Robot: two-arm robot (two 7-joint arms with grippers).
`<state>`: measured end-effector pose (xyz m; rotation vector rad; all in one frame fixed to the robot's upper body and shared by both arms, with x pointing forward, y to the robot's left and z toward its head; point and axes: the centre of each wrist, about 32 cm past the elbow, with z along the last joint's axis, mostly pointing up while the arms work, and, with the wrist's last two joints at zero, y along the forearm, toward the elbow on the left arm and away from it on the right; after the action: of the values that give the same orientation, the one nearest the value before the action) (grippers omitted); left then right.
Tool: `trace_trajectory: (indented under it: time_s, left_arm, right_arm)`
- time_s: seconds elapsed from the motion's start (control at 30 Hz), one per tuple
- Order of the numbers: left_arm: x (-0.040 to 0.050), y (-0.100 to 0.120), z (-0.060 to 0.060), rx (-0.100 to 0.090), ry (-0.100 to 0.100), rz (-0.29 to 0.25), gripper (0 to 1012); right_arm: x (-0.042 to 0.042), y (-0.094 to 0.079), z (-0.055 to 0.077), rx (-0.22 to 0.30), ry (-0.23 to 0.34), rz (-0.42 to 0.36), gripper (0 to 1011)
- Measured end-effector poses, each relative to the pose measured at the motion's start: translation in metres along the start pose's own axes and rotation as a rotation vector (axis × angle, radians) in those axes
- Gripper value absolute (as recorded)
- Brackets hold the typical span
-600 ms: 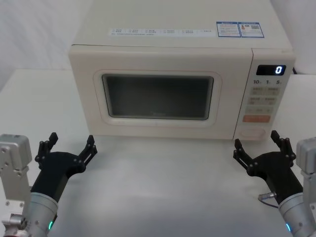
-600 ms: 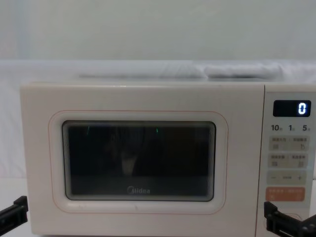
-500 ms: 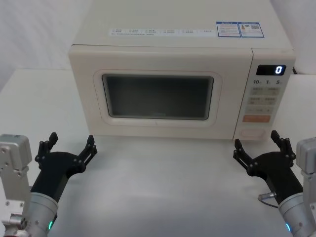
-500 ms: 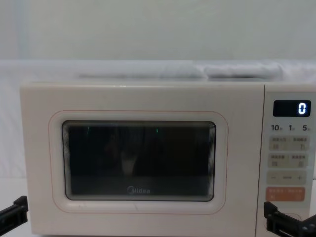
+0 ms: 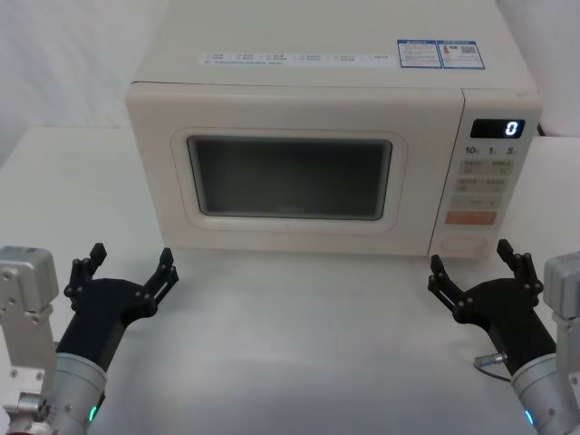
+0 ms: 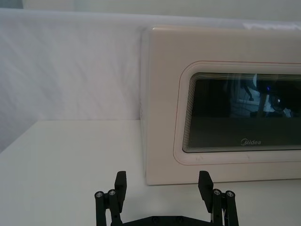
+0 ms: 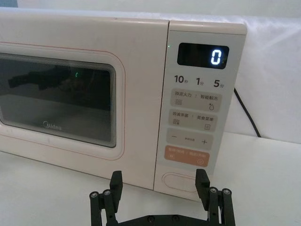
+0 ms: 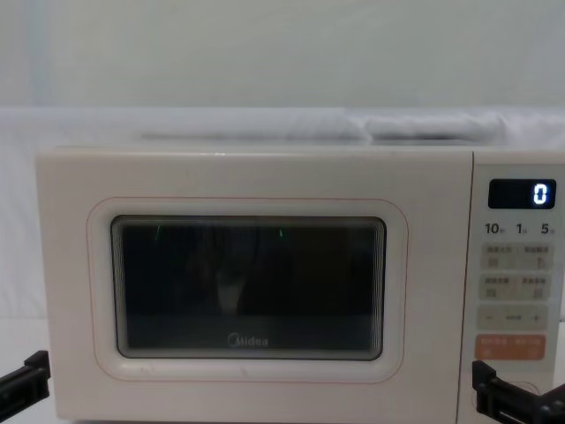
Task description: Press the button to open the microwave door with one hand; close the microwave door with the other hand.
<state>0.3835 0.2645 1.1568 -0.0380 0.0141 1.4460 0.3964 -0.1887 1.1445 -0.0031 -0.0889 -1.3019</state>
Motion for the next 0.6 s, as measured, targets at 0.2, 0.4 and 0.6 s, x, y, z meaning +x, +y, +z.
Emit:
trace_trajectory:
  time_s: [0.2,0.4,0.6]
  left_arm:
    - [0.0,0.0,0.0,0.0,0.0,0.0,1001]
    - [0.0,0.0,0.0,0.0,0.0,0.0,1001]
    - [0.0,0.0,0.0,0.0,0.0,0.0,1001]
  right_arm:
    - [0.0,0.0,0.0,0.0,0.0,0.0,1002]
    - [0.0,0.0,0.0,0.0,0.0,0.0,1002]
    - [0.0,0.0,0.0,0.0,0.0,0.0,1002]
